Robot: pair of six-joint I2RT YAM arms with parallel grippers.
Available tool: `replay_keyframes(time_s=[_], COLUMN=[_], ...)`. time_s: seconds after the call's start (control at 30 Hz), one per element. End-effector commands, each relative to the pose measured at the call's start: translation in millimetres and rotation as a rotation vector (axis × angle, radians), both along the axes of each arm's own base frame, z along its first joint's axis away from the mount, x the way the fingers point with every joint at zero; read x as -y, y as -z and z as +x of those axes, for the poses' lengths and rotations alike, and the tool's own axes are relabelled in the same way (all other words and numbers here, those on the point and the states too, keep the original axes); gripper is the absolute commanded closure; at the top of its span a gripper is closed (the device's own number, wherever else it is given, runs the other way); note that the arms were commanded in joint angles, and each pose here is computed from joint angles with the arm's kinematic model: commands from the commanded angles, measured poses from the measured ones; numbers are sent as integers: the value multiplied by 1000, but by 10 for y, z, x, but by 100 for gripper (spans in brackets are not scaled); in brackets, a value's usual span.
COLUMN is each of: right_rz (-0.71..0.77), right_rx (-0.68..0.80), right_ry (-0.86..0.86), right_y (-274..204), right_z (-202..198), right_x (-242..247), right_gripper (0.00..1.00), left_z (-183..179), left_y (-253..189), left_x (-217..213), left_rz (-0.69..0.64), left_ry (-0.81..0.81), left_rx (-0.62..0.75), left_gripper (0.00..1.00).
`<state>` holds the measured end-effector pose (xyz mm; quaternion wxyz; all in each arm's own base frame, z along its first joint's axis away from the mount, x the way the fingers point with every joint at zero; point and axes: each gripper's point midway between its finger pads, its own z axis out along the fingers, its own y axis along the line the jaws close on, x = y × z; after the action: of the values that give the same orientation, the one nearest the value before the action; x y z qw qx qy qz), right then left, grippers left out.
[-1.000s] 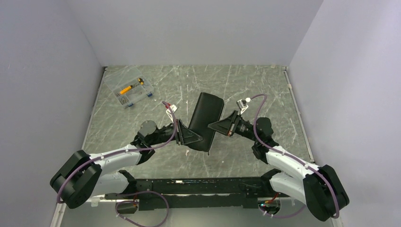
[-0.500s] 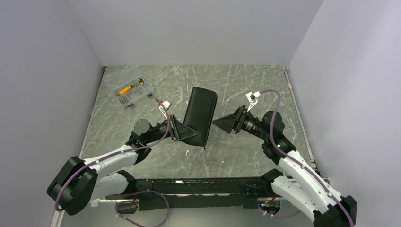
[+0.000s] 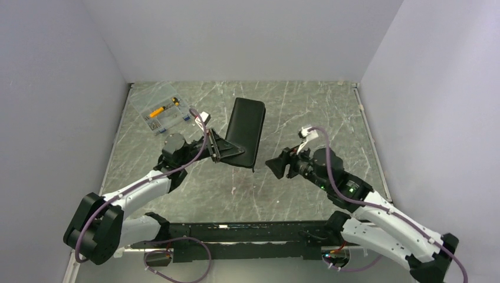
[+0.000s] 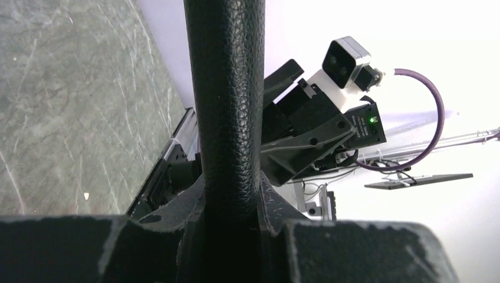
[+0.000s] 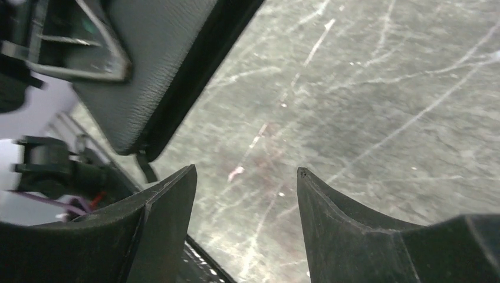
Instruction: Sort the hair-cutting tools
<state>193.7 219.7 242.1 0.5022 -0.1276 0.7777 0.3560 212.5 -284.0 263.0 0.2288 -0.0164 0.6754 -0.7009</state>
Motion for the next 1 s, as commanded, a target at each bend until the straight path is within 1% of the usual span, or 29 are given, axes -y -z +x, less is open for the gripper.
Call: replay_keyframes(time_s=[0.0,0.07,0.17,0.27,0.4,0.53,0.7,0.77,0.87,0.97], right_rz=[-155,-151,-109,-57,-77,-63,49,74,15,-55], right_rx=[110,143,185,181,158,134,228,246,269,250], right_ry=[176,192,108,29,-44,-20,-98,-86,-76,-73], right_y=[-33,-64,-95,-156,-113,-79,-136,-132,-169,-104], right_z=[186,184,110,9,-67,-53,-174,-181,-164,-142], right_x=[140,100,-48,-173,-271,-260,-323,-287,-210,-189], right_gripper=[35,33,28,22,21,22,23,22,21,22], left_z=[-61,-47,-50,-37,31,75,138,159,181,210], left_y=[-241,-191,-176,-168,-183,-260,-304,-291,-294,-266], left_x=[-19,-54,-83,-89,-99,-98,-139,-161,-196,-215], left_rz=[-4,0,-12,-16,-14,-6,41,47,25,11], left_ry=[60,50,54,53,26,13,-28,-40,-51,-58], left_rx=[104,94,100,98,95,115,150,144,138,118], left_gripper=[100,100,100,100,100,100,100,100,100,100])
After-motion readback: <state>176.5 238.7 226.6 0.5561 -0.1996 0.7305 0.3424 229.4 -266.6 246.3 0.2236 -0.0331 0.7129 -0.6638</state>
